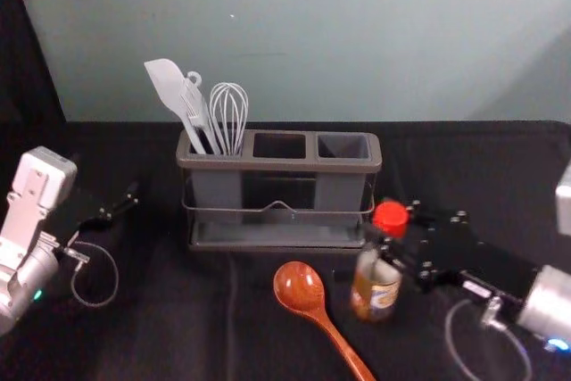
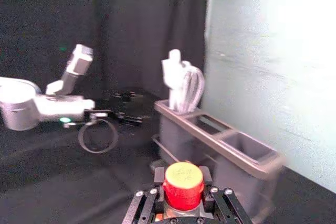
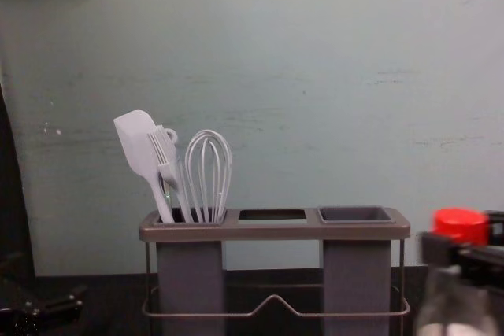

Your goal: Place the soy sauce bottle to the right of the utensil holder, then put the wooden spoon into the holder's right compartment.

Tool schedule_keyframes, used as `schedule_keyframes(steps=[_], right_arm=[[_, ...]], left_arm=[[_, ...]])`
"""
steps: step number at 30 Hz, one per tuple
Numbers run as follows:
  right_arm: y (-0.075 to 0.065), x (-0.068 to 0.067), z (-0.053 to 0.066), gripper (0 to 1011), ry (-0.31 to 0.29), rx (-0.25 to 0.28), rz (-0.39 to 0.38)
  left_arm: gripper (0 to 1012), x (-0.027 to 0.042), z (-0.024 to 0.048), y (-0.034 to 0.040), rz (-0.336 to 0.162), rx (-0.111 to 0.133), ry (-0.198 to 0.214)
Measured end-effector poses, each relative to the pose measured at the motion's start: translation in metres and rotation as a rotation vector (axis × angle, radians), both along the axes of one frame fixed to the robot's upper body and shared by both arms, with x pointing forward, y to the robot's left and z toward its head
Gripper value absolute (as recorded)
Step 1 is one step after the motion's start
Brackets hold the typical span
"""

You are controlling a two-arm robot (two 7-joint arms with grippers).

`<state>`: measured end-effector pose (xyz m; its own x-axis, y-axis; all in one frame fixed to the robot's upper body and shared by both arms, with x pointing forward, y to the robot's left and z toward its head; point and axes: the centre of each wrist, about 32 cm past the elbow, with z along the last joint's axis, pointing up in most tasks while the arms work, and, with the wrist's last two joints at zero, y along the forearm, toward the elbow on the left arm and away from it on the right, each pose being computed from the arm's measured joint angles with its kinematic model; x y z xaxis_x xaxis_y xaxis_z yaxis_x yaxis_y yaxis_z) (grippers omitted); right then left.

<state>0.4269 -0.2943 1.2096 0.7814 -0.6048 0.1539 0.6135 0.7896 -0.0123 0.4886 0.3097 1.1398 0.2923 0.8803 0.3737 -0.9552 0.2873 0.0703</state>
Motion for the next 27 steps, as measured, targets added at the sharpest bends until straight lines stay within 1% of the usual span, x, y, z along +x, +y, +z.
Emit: schedule_keyframes(steps=[1,2,5,8,11,17,20,23,27], right_arm=[[-0.003,-0.001,0.0,386,-0.002,-0.001,-0.012],[-0.01,-0.003,0.001,386,-0.006,-0.002,-0.034],[-0.02,-0.005,0.002,386,-0.014,-0.002,-0.073],[-0.029,-0.003,0.003,386,-0.02,0.0,-0.109],[-0.034,-0.001,0.002,386,-0.02,0.007,-0.13],[-0.051,0.013,-0.002,386,-0.007,0.026,-0.197],[-0.057,0.02,-0.004,386,-0.004,0.031,-0.215],[-0.061,0.026,-0.004,386,-0.003,0.03,-0.224],[-0.067,0.039,-0.004,386,-0.007,0.03,-0.231]], left_arm=[[1012,0.0,0.0,0.0,0.0,0.0,0.0],[1011,0.0,0.0,0.0,0.0,0.0,0.0],[1011,0.0,0.0,0.0,0.0,0.0,0.0],[1012,0.0,0.0,0.0,0.0,0.0,0.0],[1012,0.0,0.0,0.0,0.0,0.0,0.0],[1011,0.0,0.0,0.0,0.0,0.0,0.0],[1012,0.0,0.0,0.0,0.0,0.0,0.0],[1011,0.0,0.0,0.0,0.0,0.0,0.0],[1011,0.0,0.0,0.0,0.0,0.0,0.0]])
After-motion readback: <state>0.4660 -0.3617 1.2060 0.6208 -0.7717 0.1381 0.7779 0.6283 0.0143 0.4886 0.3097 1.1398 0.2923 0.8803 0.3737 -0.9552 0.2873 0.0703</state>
